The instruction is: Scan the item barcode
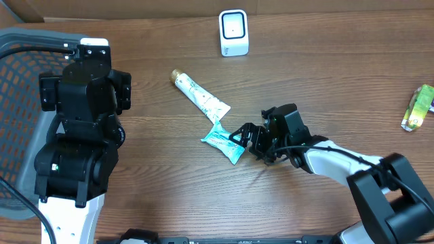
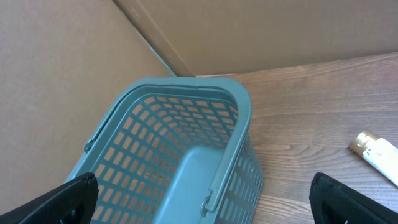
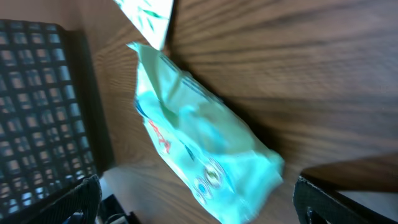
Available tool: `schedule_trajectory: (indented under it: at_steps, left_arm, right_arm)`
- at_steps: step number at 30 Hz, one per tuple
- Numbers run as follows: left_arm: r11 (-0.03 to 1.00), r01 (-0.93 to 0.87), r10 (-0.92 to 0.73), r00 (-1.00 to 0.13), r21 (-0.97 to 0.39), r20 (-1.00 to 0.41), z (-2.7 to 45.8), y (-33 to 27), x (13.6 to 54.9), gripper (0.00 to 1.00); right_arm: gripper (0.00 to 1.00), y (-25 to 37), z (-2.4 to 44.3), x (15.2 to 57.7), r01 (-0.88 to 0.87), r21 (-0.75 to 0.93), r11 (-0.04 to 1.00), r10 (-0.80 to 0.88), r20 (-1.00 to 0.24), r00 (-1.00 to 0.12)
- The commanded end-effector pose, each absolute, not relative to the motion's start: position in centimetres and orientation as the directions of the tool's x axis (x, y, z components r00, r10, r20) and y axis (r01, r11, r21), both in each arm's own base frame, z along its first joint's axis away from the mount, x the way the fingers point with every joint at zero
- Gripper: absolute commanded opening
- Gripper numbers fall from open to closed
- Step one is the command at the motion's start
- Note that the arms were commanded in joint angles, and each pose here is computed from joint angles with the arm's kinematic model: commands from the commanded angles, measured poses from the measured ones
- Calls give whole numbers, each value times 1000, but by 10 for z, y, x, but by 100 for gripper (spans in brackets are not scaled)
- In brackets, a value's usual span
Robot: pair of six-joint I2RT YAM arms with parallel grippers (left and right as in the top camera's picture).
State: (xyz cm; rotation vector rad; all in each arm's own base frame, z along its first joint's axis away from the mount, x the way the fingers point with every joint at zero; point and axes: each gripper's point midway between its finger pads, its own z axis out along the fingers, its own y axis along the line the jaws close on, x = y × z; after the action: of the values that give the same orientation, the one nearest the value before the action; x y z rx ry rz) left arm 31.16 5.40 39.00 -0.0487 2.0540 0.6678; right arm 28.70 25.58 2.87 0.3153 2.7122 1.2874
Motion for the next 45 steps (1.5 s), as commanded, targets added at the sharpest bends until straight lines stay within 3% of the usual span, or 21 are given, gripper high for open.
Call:
schedule_trajectory:
  at_steps: [1,4,5,6,7,10,13,18,20,23,25,26,33,38,45]
  left_arm:
    - [850,-286,230,-554,442,-800,391,53,313,100]
    - [850,-286,230,-554,442,-800,391,53,313,100]
    - [850,-286,230,-554,442,-800,391,53,313,99]
    - [850,-286,230,-554,442,-800,391,53,313,99]
    - [850,-286,230,-554,442,-800,391,53,313,100]
    - [850,-286,230,-554,442,-800,391,53,313,100]
    - [850,-286,230,-554,442,-800,391,53,313,100]
    - [850,-286,230,-554,442,-800,391,53,313,100]
    - [850,-286,230,-554,442,-800,391,53,313,100]
    - [850,-286,230,-554,442,-800,391,53,313,100]
    - [850,-286,230,-554,442,-800,391,53,313,99]
    - [850,-286,230,-554,442,-800,391,53,313,99]
    - [850,-286,230,-554,442,-800,391,53,313,100]
    - [850,-286,230,-554,442,-800,391,53,313,100]
    - [850,-286,230,-554,442,-800,391,53,313,100]
  right_arm:
    - [100,248,-8,276,242,722,648,273,77,-959]
    - [86,250,-10,270,249,727,640,254,105,-961]
    - [76,251,-10,269,249,728,639,250,110,-962]
    - [60,252,-10,268,235,728,644,239,101,-966]
    - [56,253,-10,268,223,728,648,230,91,-969]
    - [56,254,-9,269,207,732,649,227,74,-971]
    - [74,254,-9,275,195,732,652,239,46,-970]
    - [71,266,-11,277,152,737,659,228,-3,-974]
    - [65,267,-18,275,189,723,665,254,19,-967]
    - [42,268,-28,273,224,712,665,270,51,-962]
    - [21,269,-29,274,221,716,662,268,49,-962]
    - [4,270,-28,275,213,722,658,266,42,-963]
    - [4,285,-6,281,68,793,605,172,-46,-984]
    - [4,288,33,286,-93,804,588,108,-192,-975]
    - [4,222,85,296,-107,549,829,172,-432,-885]
